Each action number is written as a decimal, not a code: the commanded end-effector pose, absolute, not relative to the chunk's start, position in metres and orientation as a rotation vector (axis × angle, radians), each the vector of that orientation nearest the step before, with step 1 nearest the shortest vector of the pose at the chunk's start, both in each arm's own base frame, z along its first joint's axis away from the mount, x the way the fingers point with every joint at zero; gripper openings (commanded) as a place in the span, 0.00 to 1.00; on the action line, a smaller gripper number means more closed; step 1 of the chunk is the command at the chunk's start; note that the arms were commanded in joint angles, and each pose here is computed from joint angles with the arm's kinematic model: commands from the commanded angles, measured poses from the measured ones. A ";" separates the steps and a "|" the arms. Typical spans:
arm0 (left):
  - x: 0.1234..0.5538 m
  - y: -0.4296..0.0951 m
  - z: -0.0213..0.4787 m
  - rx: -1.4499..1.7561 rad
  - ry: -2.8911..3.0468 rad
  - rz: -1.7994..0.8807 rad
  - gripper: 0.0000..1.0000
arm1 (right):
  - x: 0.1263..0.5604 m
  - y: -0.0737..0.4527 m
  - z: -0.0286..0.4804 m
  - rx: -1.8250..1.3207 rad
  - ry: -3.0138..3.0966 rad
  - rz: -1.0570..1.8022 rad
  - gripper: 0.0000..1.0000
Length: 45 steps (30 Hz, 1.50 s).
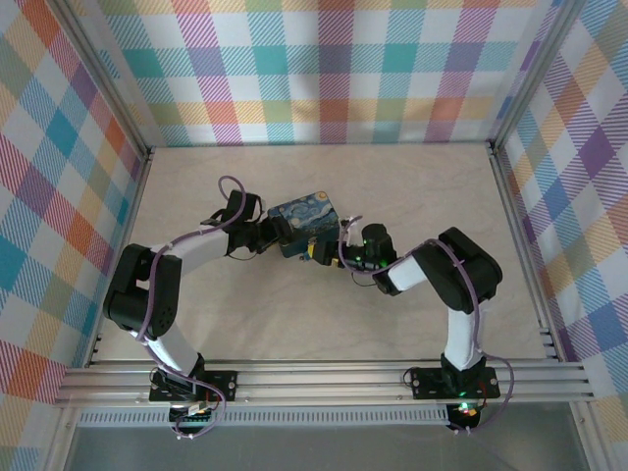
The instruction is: Unlock the padlock with the key
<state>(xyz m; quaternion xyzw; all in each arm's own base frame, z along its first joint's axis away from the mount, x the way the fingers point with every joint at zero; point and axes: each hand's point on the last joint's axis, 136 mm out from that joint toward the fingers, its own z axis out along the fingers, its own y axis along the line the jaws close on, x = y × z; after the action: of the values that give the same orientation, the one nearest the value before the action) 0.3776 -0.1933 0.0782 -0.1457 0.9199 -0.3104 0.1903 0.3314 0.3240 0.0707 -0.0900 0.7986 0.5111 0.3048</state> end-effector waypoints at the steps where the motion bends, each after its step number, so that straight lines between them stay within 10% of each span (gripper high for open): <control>1: 0.353 -0.181 0.055 -0.470 2.696 -0.768 0.55 | 0.337 0.336 0.088 -0.285 2.032 1.403 0.78; 31: 0.352 -0.181 0.053 -0.483 2.695 -0.768 0.55 | 0.342 0.353 0.069 -0.331 2.015 1.451 0.60; 45: 0.353 -0.181 0.052 -0.486 2.697 -0.767 0.55 | 0.337 0.346 0.068 -0.311 2.015 1.439 0.32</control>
<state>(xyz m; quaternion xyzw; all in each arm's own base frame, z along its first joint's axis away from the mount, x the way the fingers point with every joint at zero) 0.3764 -0.1924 0.0779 -0.1534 0.9189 -0.3107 0.1884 0.3429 0.3405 0.0543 -0.1028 0.7836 0.5292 0.3087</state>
